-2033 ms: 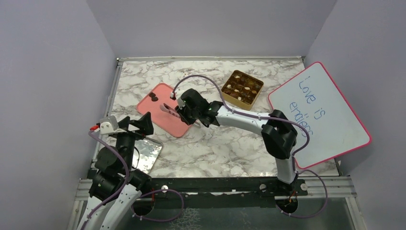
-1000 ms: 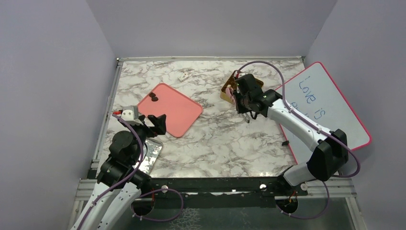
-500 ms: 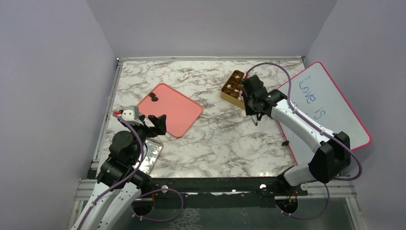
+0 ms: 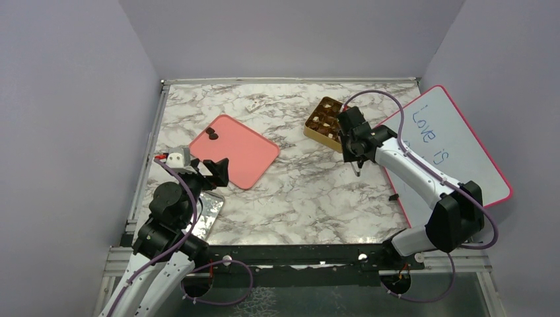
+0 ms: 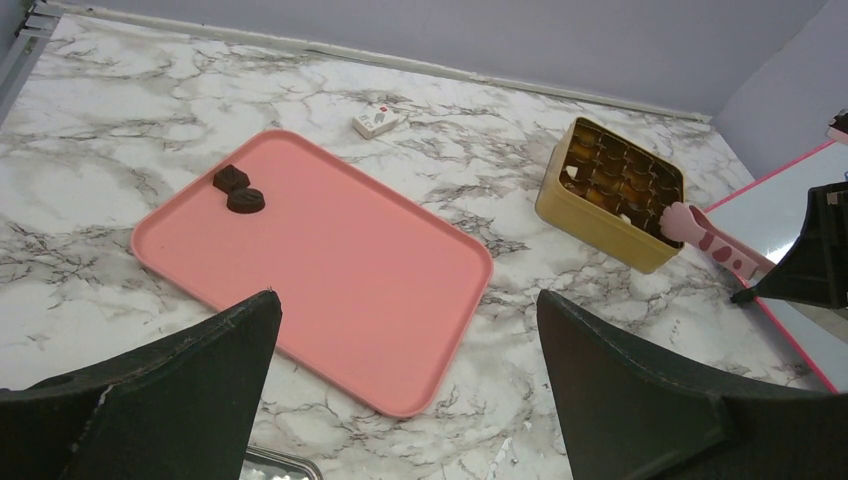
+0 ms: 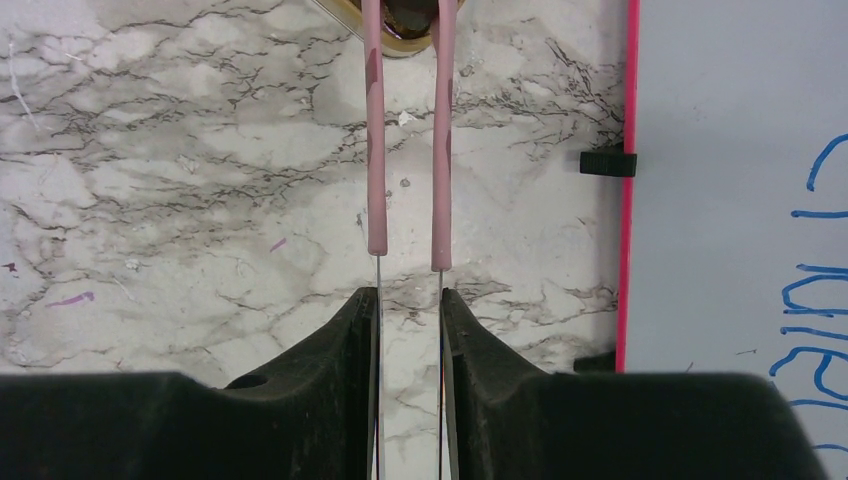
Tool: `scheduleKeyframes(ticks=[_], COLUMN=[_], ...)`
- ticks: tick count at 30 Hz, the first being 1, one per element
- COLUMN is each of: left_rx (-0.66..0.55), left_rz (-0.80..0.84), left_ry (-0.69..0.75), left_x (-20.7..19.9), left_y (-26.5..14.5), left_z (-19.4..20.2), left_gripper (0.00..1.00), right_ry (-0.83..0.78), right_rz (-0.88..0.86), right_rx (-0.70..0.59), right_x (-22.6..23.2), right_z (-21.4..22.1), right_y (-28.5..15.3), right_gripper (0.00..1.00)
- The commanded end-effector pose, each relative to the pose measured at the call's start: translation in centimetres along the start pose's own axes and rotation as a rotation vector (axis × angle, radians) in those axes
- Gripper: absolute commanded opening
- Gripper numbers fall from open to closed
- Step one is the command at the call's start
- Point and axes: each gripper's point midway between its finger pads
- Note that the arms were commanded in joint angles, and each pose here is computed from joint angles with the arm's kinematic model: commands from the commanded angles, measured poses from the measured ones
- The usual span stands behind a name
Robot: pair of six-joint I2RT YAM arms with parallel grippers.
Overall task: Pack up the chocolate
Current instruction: Place the fake chocolate in the packing box.
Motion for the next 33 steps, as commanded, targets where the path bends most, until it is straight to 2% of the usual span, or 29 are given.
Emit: scheduleKeyframes(ticks=[1,14,27,33], left_rx=[-0.015,-0.013,-0.013,-0.014], left_rz=[0.022,0.018,0.015,0.010], left_ry=[0.004,0.006,0.008,0.008], left_x=[-0.3,-0.3,-0.2,-0.1], left_y=[0.1,0.2,0.2,0.2], left_z=[-0.2,-0.2,-0.1,-0.2], left_gripper=[0.99,0.99,0.99,0.99], right_ry=[0.021,0.021,0.048,0.046], right_rz=[0.029,0.024,-0.017,-0.102], right_rx=[-0.038,-0.063,-0.085,-0.117], right_x=[-0.8,-0.9,-0.9,0.1], right_z=[-0.8,-1.7,-1.9,-2.4], right_y=[-0.1,-0.8,-2.5,-3.8], right_gripper=[0.31,0.39,0.39,0.38])
Point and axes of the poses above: each gripper's point midway between its finger pads, its own y axis out along the fingers, its own x axis along the line the jaws close on, z = x × y, and after that the axes turned 2 degrees about y, right-handed
